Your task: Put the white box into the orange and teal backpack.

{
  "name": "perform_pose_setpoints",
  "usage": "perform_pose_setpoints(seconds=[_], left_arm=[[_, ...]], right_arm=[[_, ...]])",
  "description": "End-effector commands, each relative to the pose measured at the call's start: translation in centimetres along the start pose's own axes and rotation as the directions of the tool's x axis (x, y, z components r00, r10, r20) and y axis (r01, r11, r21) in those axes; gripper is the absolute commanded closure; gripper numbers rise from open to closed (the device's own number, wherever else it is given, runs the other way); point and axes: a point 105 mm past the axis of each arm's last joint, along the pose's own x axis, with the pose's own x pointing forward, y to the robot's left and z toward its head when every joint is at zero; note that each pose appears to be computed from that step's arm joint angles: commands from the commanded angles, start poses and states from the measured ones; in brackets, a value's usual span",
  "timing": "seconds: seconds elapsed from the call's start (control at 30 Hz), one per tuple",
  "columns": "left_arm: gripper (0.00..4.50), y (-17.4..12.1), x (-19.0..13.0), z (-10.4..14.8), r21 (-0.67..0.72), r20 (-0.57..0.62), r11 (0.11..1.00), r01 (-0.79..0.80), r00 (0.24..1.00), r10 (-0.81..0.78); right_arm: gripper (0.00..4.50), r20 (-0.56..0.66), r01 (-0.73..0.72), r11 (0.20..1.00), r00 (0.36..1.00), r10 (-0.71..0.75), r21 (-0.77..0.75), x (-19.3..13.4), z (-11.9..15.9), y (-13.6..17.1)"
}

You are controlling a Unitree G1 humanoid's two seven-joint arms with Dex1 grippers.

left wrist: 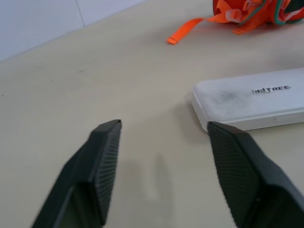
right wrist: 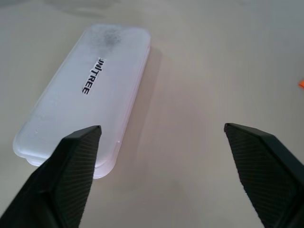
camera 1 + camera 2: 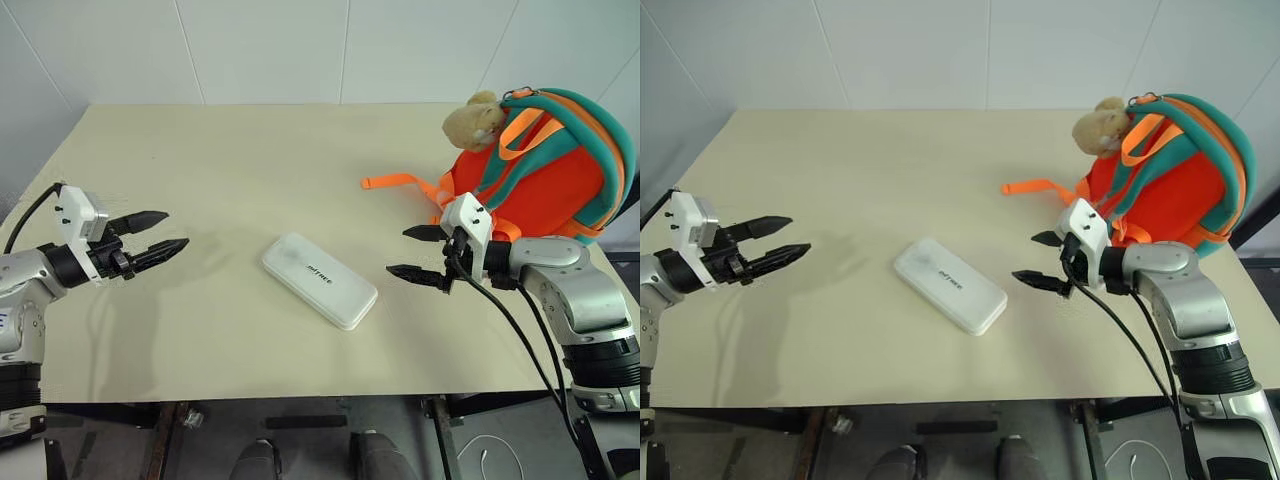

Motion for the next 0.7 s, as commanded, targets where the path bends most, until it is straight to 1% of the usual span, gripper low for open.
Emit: perform_pose_setpoints(seconds=[0.03, 0.2, 0.23, 0.27, 0.3, 0.33, 0.5, 0.67, 0.7], left_arm=[[2.74, 0.3, 0.4, 0.8, 0.031, 0.022, 0.999, -0.009, 1.0, 0.009], [4.33, 1.0, 2.4, 0.2, 0.009, 0.019, 1.0, 0.014, 1.0, -0.014], [4.5, 1.0, 2.9, 0.1, -0.002, 0.024, 1.0, 0.028, 0.999, -0.028], [4.5, 1.0, 3.6, 0.0, -0.015, 0.031, 0.999, 0.041, 0.999, -0.041], [4.5, 0.9, 4.3, -0.2, -0.03, 0.037, 0.998, 0.056, 0.998, -0.055], [4.5, 0.9, 4.7, -0.3, -0.039, 0.041, 0.997, 0.065, 0.997, -0.064], [4.5, 0.6, 7.7, -1.4, -0.07, 0.038, 0.992, 0.101, 0.994, -0.099], [4.5, -0.2, 10.8, -2.2, -0.148, 0.036, 0.979, 0.143, 0.99, -0.139], [4.5, -0.5, 11.4, -2.4, -0.168, 0.022, 0.972, 0.161, 0.987, -0.159]], right_arm=[[1.61, 0.023, 0.009, 0.999, 1.0, -0.008, -0.034, 0.0, 0.6, 0.4], [3.35, 0.029, 0.02, 1.0, 0.999, -0.02, -0.022, 0.1, 0.3, 0.6], [3.7, 0.029, 0.02, 1.0, 0.999, -0.02, -0.02, -0.1, 0.2, 0.8], [4.12, 0.025, 0.02, 1.0, 0.999, -0.02, -0.017, -0.2, -0.1, 1.0], [4.4, 0.014, 0.022, 1.0, 1.0, -0.022, -0.016, -0.2, -0.4, 1.2], [4.46, 0.006, 0.024, 1.0, 1.0, -0.024, -0.016, -0.3, -0.6, 1.3], [4.46, -0.053, 0.056, 0.998, 0.997, -0.057, -0.018, -0.7, -2.0, 2.2], [4.46, -0.112, 0.061, 0.998, 0.992, -0.059, 0.011, -1.3, -3.4, 3.6], [4.46, -0.141, 0.067, 0.998, 0.988, -0.064, 0.017, -1.4, -4.0, 3.9]])
